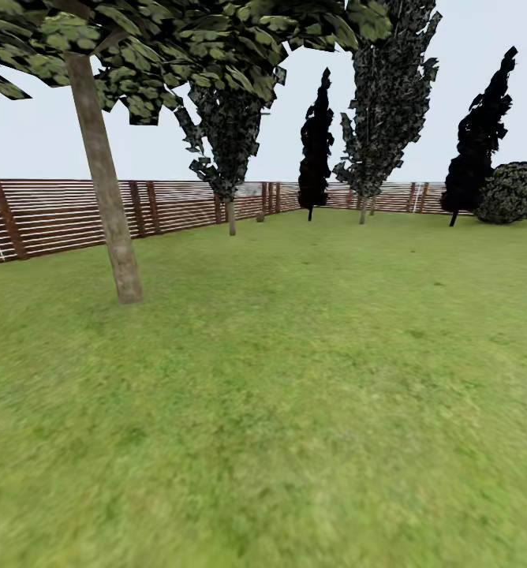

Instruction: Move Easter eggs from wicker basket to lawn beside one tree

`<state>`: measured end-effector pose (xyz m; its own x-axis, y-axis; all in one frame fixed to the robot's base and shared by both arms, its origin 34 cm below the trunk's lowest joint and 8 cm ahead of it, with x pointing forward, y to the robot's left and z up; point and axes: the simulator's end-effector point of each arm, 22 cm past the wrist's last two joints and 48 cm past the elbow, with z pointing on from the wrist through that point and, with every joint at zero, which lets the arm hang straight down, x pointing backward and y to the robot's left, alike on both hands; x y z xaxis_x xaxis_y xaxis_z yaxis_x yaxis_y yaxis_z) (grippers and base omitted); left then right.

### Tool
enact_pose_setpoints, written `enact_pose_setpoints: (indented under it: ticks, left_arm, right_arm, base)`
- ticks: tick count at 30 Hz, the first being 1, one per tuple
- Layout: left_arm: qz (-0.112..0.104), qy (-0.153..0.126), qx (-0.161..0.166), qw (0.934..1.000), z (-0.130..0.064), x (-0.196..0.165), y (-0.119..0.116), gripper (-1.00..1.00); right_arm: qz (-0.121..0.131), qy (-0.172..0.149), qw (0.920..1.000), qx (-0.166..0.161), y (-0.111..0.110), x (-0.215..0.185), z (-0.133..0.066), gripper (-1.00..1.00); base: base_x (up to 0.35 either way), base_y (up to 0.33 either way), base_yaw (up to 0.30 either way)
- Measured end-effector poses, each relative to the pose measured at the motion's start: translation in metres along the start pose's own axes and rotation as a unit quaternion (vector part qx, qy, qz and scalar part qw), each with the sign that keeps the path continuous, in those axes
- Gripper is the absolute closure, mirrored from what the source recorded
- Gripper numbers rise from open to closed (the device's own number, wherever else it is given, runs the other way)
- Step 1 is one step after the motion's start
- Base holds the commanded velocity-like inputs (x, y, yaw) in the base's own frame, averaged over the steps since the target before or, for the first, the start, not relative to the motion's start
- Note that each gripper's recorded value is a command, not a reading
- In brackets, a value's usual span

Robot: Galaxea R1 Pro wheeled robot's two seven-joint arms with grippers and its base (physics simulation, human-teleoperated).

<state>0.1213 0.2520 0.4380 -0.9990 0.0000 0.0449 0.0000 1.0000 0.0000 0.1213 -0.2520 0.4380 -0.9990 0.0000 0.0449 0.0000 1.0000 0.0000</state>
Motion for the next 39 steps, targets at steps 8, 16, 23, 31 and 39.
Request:
enact_pose_setpoints:
  ticks: [8,16,23,31,39]
  left_arm:
    - [-0.005,-0.011,0.006,0.9999,0.000,-0.006,-0.004,-1.00]
    - [-0.005,-0.011,0.006,0.9999,0.000,-0.007,-0.004,-1.00]
    - [-0.005,-0.006,0.006,0.9999,0.000,-0.003,-0.004,-1.00]
    - [-0.006,0.000,0.006,1.0000,0.000,0.002,-0.004,-1.00]
    - [-0.006,0.006,0.006,0.9999,0.000,0.007,-0.004,-1.00]
  right_arm:
    - [-0.003,-0.054,0.9985,-0.001,0.001,-0.056,-0.002,-1.00]
    - [0.002,-0.081,0.9967,-0.003,0.003,-0.074,-0.004,-1.00]
    - [0.003,-0.094,0.9955,-0.004,0.007,-0.078,-0.005,-1.00]
    - [0.003,-0.106,0.9944,-0.004,0.006,-0.081,-0.005,-1.00]
    - [0.004,-0.099,0.9950,-0.004,0.006,-0.076,-0.004,-1.00]
  base:
    - [0.000,0.000,0.000]
    - [0.000,0.000,0.008]
    - [0.000,0.000,0.057]
    - [0.000,0.000,0.064]
    - [0.000,0.000,0.064]
